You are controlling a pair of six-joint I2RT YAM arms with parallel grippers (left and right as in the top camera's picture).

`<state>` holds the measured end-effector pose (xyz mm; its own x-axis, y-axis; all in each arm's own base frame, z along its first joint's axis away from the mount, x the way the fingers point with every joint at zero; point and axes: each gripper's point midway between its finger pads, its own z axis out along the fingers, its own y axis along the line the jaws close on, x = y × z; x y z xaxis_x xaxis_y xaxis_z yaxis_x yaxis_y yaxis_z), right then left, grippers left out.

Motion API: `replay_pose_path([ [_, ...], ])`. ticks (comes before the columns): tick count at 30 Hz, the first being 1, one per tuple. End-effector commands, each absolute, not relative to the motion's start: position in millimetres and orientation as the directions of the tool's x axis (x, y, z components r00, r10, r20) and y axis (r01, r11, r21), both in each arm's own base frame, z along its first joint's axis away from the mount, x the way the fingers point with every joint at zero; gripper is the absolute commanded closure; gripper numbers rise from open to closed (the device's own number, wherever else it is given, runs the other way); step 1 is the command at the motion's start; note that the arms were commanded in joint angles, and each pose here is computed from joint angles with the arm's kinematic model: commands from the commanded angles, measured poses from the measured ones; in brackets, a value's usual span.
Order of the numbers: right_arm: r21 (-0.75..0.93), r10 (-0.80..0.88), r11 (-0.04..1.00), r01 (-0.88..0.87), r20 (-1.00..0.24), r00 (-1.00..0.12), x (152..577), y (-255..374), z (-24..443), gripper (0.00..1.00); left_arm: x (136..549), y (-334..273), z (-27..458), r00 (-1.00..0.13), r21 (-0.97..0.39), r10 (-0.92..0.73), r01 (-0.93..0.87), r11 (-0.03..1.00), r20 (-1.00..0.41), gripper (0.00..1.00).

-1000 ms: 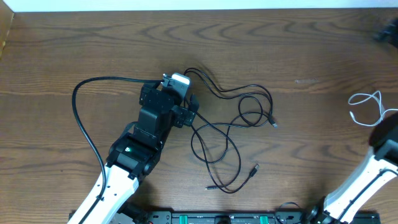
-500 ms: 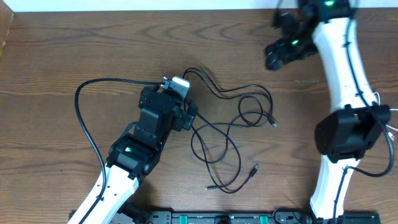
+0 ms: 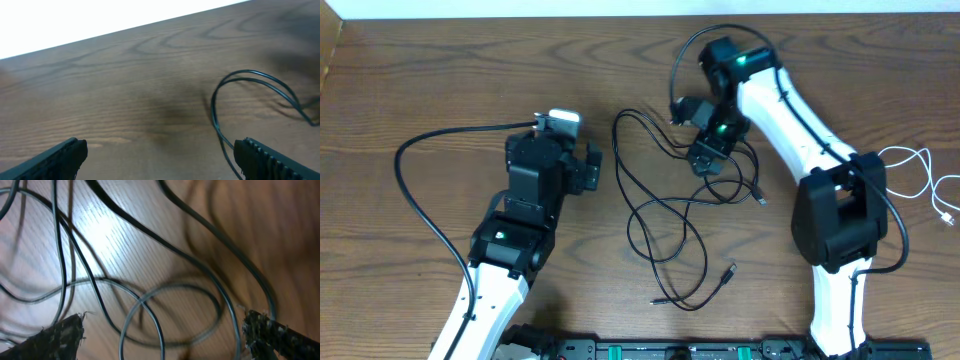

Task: Untangle cables
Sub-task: 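Move the right gripper back to the black cable and grasp it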

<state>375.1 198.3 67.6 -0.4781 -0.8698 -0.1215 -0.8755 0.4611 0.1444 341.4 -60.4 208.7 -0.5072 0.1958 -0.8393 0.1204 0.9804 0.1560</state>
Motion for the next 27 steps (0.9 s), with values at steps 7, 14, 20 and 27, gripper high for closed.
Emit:
replay_pose_path([
  [7,0.086,-0.923,0.311,-0.947,-0.212,-0.322,360.0,261.5,47.0,0.01,342.0,-55.1,215.3,-0.497,0.133,0.159,0.087,0.987,-0.853,0.01],
  [14,0.013,-0.922,0.323,-0.946,-0.223,-0.318,364.5,275.7,35.9,0.01,341.5,-55.0,214.5,-0.500,0.134,0.160,0.088,0.987,-0.851,0.01],
  [20,-0.060,-0.899,0.412,-0.909,-0.188,-0.395,378.8,263.7,34.9,0.39,340.6,-54.9,212.9,-0.506,0.134,0.161,0.089,0.987,-0.847,0.01],
  [27,-0.077,-0.874,0.471,-0.879,-0.175,-0.453,382.4,258.0,34.7,0.99,340.2,-54.8,212.3,-0.508,0.135,0.162,0.090,0.987,-0.846,0.02],
])
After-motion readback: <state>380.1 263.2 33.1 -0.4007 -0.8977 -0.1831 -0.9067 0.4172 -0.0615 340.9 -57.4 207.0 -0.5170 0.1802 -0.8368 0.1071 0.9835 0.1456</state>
